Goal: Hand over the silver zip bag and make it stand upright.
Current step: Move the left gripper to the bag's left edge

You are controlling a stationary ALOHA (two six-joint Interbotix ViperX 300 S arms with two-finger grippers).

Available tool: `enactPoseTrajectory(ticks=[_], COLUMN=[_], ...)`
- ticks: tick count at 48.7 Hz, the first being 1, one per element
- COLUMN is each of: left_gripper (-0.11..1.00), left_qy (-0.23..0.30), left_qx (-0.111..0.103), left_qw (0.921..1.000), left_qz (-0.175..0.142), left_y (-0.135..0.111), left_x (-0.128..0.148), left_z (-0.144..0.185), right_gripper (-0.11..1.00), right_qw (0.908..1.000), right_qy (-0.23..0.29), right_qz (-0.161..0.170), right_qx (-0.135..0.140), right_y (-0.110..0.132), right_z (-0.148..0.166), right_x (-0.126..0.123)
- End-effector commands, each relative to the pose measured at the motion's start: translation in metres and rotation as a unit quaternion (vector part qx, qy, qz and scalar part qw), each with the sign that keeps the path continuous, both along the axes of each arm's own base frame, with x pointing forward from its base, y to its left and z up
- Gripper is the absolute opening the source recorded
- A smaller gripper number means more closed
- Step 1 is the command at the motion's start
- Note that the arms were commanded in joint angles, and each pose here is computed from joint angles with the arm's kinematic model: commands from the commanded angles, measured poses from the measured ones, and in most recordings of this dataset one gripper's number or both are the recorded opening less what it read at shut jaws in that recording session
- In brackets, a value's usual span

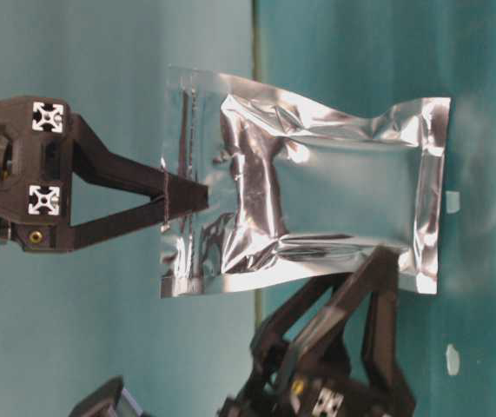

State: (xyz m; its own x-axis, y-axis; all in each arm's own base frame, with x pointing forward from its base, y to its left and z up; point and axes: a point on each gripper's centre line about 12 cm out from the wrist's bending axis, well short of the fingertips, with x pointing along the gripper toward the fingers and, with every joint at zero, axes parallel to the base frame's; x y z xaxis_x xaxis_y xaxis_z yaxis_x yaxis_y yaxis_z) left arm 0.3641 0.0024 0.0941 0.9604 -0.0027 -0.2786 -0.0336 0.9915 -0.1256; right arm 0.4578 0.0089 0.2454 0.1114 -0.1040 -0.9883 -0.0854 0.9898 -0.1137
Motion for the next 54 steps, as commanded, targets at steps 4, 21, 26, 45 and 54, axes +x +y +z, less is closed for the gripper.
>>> enactPoseTrajectory(ticks=[4,21,26,45,54], left_gripper=[0.91,0.90,0.89,0.68,0.35], left_qy=[-0.012,-0.018,-0.015,-0.014,-0.009], left_qx=[0.001,0.001,0.001,0.002,0.009], left_qw=[0.9999,0.9998,0.9998,0.9998,0.9999], left_qz=[-0.001,0.011,0.010,0.010,0.009], left_y=[0.000,0.009,0.009,0.009,0.010], left_x=[0.014,0.032,0.033,0.037,0.036], left_z=[-0.001,-0.006,-0.009,-0.011,-0.012], right_gripper=[0.03,0.03,0.03,0.03,0.03], right_qw=[0.9999,0.9998,0.9999,0.9999,0.9999], right_qy=[-0.010,-0.017,-0.016,-0.013,-0.013], right_qz=[-0.002,-0.002,-0.003,-0.004,-0.010], right_qx=[0.000,0.001,0.001,0.001,0.001], right_y=[0.001,0.001,0.000,0.000,0.000], right_z=[0.006,0.005,0.004,0.002,0.002], right_x=[0.000,0.002,0.001,0.000,0.000])
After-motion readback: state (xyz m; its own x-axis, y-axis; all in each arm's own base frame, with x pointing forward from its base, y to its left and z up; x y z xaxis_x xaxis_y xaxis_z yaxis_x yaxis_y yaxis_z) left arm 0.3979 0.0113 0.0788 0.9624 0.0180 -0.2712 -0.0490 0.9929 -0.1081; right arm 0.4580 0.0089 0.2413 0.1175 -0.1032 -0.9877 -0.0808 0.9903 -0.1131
